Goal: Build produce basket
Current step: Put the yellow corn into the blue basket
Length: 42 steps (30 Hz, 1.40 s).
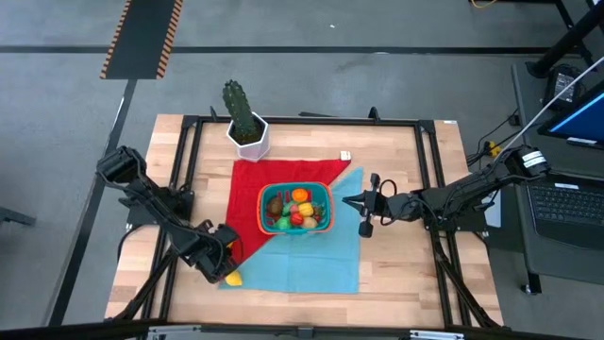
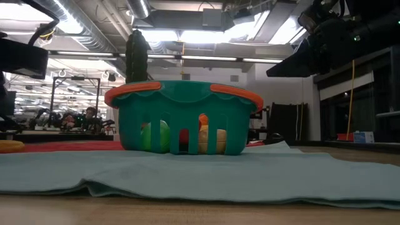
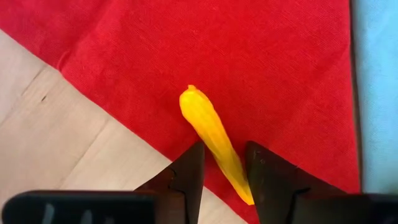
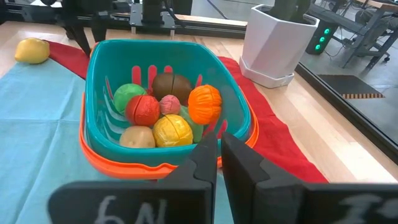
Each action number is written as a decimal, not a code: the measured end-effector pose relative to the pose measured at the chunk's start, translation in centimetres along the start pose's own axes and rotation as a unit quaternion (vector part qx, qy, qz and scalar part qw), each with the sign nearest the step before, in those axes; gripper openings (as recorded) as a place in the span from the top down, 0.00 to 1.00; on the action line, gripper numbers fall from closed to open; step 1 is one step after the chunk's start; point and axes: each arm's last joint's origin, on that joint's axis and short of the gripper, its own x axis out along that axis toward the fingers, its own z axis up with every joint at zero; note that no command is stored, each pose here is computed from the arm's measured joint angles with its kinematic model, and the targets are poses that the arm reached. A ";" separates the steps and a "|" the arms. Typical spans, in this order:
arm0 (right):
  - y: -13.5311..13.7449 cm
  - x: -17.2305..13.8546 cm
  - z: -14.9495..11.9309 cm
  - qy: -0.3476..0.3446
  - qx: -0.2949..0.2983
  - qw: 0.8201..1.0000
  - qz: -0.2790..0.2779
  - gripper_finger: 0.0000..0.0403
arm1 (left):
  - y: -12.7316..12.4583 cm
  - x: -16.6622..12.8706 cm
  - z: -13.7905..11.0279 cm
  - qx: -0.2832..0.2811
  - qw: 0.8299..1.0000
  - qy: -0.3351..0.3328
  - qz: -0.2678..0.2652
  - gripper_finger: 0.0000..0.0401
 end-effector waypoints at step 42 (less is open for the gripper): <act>0.0 0.0 0.0 0.000 0.000 1.000 0.000 0.94 | -0.9 -5.5 1.4 0.022 0.998 -0.046 -0.031 0.95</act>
